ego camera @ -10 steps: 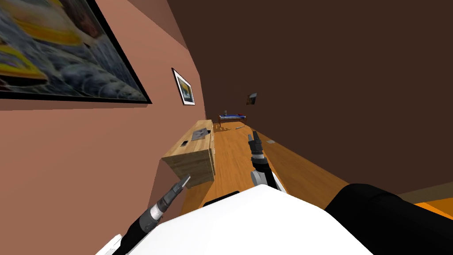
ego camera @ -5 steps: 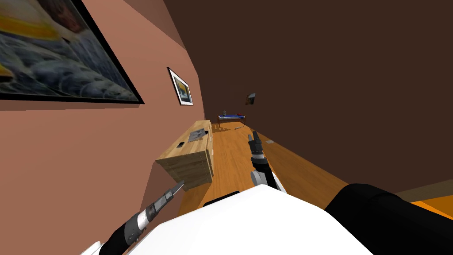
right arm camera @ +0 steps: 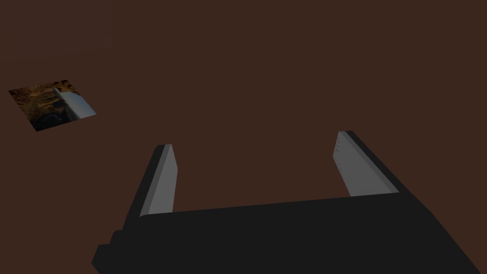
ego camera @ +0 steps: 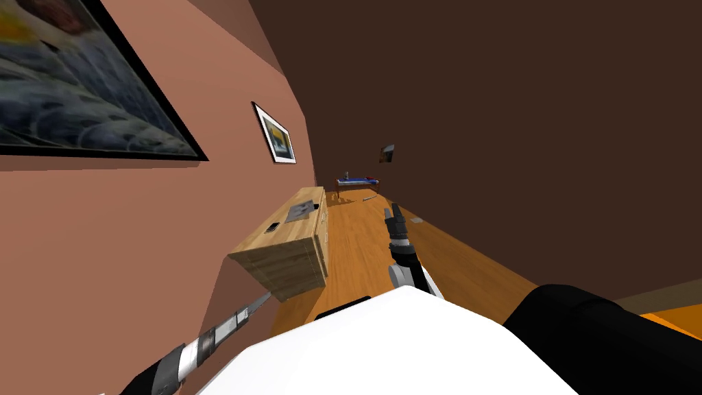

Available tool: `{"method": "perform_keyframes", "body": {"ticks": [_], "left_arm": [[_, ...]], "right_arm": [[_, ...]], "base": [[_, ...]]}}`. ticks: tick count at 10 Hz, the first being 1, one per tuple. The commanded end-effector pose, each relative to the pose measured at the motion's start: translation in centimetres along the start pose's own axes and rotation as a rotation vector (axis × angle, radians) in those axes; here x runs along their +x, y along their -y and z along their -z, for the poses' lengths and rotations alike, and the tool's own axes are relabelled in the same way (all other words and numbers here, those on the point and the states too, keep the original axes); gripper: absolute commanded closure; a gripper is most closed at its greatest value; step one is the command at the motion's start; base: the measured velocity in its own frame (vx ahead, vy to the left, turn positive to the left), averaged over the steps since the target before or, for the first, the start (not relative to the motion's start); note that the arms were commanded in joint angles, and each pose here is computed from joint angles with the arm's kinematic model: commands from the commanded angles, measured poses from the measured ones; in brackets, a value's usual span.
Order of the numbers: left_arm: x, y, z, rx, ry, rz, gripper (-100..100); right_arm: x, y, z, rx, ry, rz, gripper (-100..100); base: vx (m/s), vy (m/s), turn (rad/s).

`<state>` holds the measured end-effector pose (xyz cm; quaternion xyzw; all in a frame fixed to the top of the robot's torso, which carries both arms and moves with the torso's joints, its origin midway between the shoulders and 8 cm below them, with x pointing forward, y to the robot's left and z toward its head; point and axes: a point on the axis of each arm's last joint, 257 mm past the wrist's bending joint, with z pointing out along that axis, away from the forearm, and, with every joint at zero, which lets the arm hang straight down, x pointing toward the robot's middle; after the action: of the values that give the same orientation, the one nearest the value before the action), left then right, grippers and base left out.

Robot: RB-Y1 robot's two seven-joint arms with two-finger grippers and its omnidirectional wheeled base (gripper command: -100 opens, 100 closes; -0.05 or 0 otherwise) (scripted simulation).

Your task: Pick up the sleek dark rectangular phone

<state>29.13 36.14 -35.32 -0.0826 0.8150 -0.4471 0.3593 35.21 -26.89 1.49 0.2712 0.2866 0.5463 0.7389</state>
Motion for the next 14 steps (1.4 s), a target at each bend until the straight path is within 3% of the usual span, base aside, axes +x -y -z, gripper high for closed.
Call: {"method": "perform_keyframes", "body": {"ticks": [1, 2, 3, 4, 5, 6, 7, 8, 9, 10, 11, 13, 14], "left_arm": [[0.2, -1.4, 1.0, -0.039, -0.008, 0.002, -100], [0.0, -3.0, 3.1, -0.094, -0.066, -0.021, -100], [-0.1, -4.0, 4.0, -0.125, -0.064, -0.017, -100], [-0.3, -5.0, 5.6, -0.166, -0.117, -0.035, -100], [-0.6, -6.0, 6.8, -0.203, -0.117, -0.036, -100], [-1.0, -7.2, 8.9, -0.256, -0.166, -0.051, -100], [-1.3, -8.2, 10.4, -0.297, -0.162, -0.046, -100], [-1.3, -8.3, 10.5, -0.3, -0.161, -0.046, -100], [-2.0, -9.2, 12.8, -0.355, -0.21, -0.064, -100], [-2.1, -10.0, 13.8, -0.387, -0.203, -0.055, -100], [-2.8, -10.8, 16.4, -0.448, -0.246, -0.067, -100], [-2.9, -11.4, 17.3, -0.472, -0.24, -0.06, -100], [-3.7, -12.1, 20.0, -0.538, -0.277, -0.068, -100]], "right_arm": [[0.0, 0.0, 0.0, 0.0, 0.0, 0.0, 0], [0.0, 0.0, 0.0, 0.0, 0.0, 0.0, 0], [0.0, 0.0, 0.0, 0.0, 0.0, 0.0, 0], [0.0, 0.0, 0.0, 0.0, 0.0, 0.0, 0], [0.0, 0.0, 0.0, 0.0, 0.0, 0.0, 0], [0.0, 0.0, 0.0, 0.0, 0.0, 0.0, 0], [0.0, 0.0, 0.0, 0.0, 0.0, 0.0, 0], [0.0, 0.0, 0.0, 0.0, 0.0, 0.0, 0], [0.0, 0.0, 0.0, 0.0, 0.0, 0.0, 0], [0.0, 0.0, 0.0, 0.0, 0.0, 0.0, 0], [0.0, 0.0, 0.0, 0.0, 0.0, 0.0, 0], [0.0, 0.0, 0.0, 0.0, 0.0, 0.0, 0], [0.0, 0.0, 0.0, 0.0, 0.0, 0.0, 0]], "base": [[0.024, -0.041, 0.003], [0.065, -0.075, -0.049], [0.065, -0.074, -0.01], [0.107, -0.083, -0.039], [0.085, -0.076, -0.012], [0.104, -0.098, -0.037], [0.122, -0.08, -0.019], [0.056, -0.03, 0.009], [0.084, -0.059, -0.049], [0.11, -0.051, -0.024], [0.14, -0.073, -0.038], [0.098, -0.052, -0.009], [0.115, -0.053, -0.042]]}}
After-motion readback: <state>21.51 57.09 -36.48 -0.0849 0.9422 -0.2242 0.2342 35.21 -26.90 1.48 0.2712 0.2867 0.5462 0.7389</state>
